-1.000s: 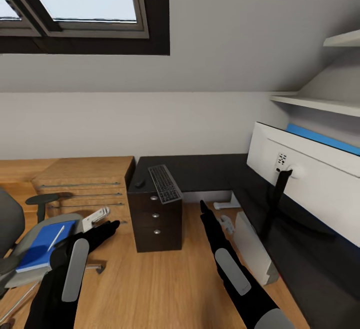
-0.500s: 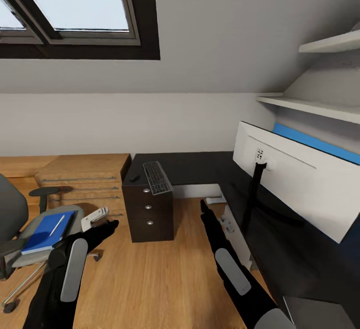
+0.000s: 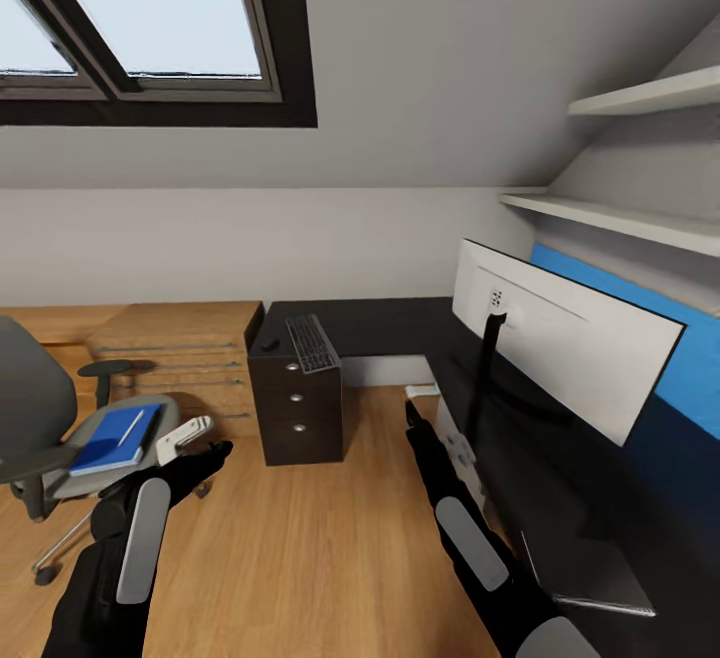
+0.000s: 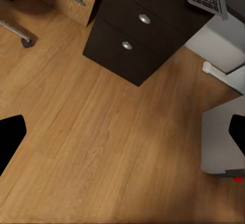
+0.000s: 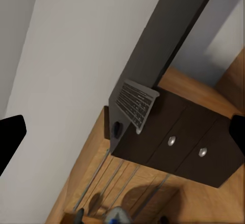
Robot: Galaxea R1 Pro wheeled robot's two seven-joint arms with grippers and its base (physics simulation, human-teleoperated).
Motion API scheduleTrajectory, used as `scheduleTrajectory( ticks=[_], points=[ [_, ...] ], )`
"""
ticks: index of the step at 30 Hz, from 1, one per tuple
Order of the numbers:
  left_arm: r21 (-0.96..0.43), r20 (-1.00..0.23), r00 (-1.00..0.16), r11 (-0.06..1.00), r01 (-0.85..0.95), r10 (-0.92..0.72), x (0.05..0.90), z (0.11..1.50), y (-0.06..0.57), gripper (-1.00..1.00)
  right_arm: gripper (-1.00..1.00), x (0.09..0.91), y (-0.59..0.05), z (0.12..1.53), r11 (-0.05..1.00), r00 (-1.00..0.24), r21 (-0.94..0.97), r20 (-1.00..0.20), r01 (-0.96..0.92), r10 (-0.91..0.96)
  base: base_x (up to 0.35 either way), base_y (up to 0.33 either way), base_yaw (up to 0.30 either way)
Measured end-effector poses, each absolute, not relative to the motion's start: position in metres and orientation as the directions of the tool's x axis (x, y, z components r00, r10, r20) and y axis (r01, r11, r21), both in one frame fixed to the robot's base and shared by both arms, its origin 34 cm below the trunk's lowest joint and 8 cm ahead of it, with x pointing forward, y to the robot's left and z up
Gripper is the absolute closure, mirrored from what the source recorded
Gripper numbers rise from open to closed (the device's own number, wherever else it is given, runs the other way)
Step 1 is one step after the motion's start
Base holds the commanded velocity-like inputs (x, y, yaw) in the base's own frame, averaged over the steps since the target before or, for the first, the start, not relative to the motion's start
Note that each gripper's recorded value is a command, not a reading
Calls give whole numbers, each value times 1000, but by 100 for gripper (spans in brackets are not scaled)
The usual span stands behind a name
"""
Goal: In the bedroom, organize the workspace by keeping the computer under the desk, ensuring the monitor is on the desk, placing the keyboard on the desk next to the monitor, placing the mouse on the desk next to the keyboard, moving the folder from the swivel chair onto the desk next to the mouse, stacking the notebook on top of the folder with the pen on top of the notebook, and positioning the swivel chair next to the desk.
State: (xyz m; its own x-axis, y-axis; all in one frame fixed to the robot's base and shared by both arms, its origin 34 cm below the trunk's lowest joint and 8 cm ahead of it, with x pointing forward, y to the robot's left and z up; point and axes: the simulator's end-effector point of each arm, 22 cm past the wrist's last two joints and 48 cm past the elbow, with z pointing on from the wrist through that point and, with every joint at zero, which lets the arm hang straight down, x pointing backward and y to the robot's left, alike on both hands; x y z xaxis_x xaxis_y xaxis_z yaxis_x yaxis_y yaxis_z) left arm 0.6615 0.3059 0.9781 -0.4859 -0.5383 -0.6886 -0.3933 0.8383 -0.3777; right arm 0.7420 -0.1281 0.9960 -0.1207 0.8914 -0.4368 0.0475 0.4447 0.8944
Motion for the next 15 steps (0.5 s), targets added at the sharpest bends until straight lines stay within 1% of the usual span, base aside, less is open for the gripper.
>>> scheduleTrajectory(
  ticks=[3, 6, 15],
  points=[
    [-378, -688, -486, 838, -394, -539, 661, 981, 306, -100, -100, 741, -128, 999, 445, -120, 894, -437, 48, 891, -333, -55, 0],
    [-379, -687, -486, 838, -394, -539, 660, 984, 306, -100, -100, 740, -129, 1002, 445, -120, 894, -437, 48, 891, -328, -136, 0],
    [-377, -687, -487, 838, -394, -539, 657, 993, 306, -100, -100, 738, -130, 1011, 446, -120, 894, -438, 48, 891, -309, -192, 0]
  ],
)
